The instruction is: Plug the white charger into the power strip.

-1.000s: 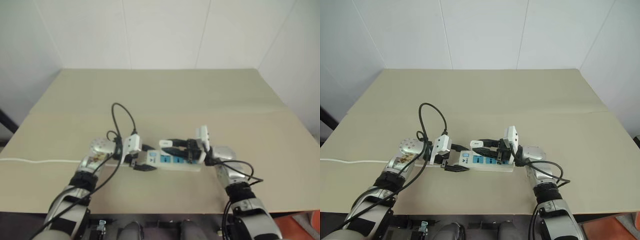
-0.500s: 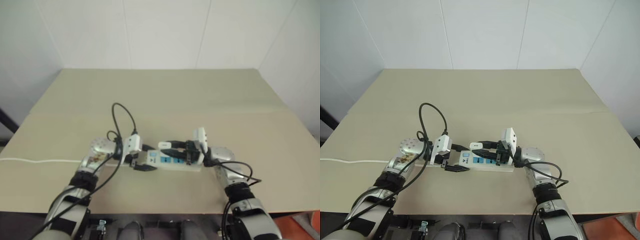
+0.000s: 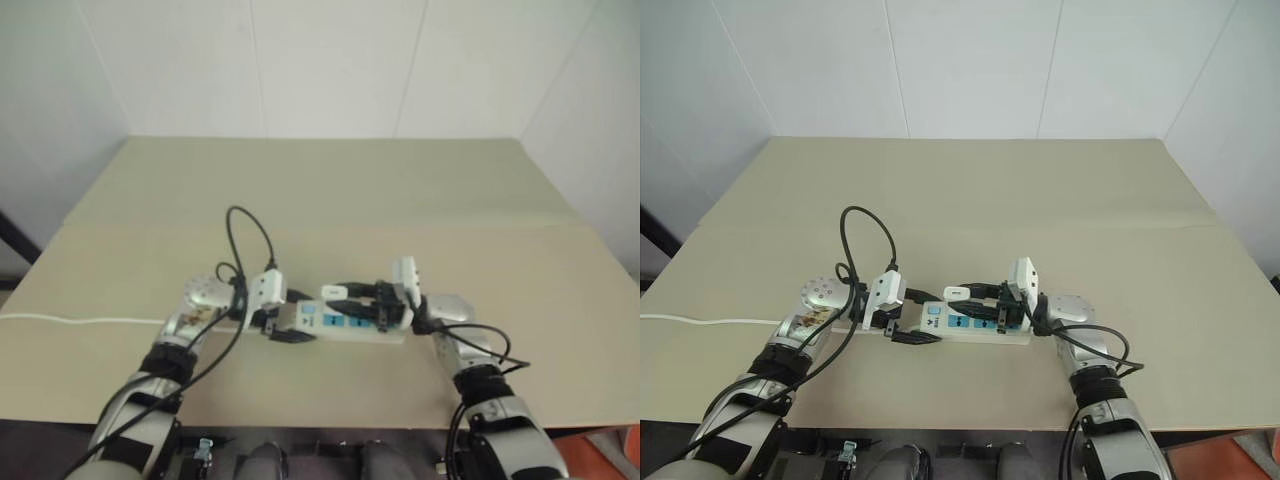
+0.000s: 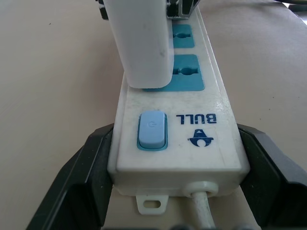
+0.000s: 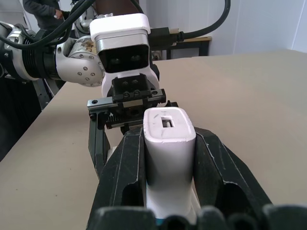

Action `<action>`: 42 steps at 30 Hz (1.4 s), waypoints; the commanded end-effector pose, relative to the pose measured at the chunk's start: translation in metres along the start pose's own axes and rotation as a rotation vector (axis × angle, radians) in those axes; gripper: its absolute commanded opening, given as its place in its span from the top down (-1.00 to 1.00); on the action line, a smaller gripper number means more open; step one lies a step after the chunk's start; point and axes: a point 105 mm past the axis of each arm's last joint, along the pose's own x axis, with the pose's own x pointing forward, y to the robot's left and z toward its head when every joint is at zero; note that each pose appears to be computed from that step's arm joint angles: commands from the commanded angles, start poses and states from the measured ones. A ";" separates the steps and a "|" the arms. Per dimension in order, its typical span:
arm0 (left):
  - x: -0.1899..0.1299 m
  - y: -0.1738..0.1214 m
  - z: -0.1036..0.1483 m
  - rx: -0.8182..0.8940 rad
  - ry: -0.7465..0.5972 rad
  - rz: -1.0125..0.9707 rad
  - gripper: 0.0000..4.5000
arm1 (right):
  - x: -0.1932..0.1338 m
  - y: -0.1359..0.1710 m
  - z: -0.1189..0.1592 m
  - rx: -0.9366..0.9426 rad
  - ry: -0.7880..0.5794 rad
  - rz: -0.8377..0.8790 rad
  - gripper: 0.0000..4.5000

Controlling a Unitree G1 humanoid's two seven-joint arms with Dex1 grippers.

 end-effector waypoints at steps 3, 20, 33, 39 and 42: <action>-0.006 0.001 0.000 0.010 0.019 0.007 -0.45 | -0.016 -0.006 -0.006 -0.025 0.049 -0.034 0.51; -0.007 0.000 -0.001 0.010 0.033 -0.001 -0.45 | -0.012 -0.001 -0.039 0.026 0.252 0.008 0.51; -0.006 -0.001 -0.001 0.011 0.030 0.000 -0.45 | -0.015 -0.001 -0.053 0.091 0.310 -0.033 0.51; -0.006 -0.001 -0.002 0.013 0.028 -0.002 -0.45 | -0.016 -0.003 -0.049 0.084 0.285 -0.019 0.51; -0.005 -0.001 -0.002 0.015 0.029 -0.001 -0.45 | -0.016 -0.005 -0.047 0.065 0.269 -0.038 0.35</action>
